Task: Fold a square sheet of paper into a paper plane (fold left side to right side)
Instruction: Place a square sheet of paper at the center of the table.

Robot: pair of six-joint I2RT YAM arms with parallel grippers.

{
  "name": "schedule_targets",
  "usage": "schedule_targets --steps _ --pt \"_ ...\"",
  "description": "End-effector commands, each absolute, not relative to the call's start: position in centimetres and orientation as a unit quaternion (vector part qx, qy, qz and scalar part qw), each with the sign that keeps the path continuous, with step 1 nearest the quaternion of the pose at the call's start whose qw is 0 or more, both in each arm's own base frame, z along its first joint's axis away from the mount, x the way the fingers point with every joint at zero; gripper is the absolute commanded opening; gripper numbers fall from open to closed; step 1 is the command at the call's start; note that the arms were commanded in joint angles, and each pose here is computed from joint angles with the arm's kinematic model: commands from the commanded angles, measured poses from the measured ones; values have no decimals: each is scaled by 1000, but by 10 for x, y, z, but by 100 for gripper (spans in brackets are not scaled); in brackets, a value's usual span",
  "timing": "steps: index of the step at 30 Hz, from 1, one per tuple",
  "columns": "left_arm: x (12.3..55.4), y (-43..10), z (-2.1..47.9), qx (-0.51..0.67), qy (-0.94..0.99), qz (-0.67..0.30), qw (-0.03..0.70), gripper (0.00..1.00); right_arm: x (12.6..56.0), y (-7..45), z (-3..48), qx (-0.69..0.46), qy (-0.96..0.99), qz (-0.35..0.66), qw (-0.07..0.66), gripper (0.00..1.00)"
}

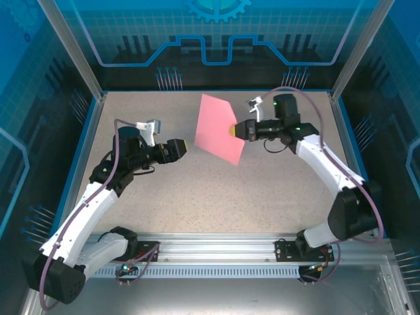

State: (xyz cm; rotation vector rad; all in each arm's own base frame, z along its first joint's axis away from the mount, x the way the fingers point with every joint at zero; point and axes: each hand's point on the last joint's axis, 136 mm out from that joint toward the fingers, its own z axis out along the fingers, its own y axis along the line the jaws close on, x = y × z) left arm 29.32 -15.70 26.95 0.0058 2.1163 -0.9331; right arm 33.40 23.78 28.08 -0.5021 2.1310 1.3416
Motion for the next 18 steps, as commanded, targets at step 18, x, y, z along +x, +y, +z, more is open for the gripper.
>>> schedule_targets --steps 18 --pt "275 -229 362 187 720 -546 384 76 244 232 350 -302 699 601 243 20"
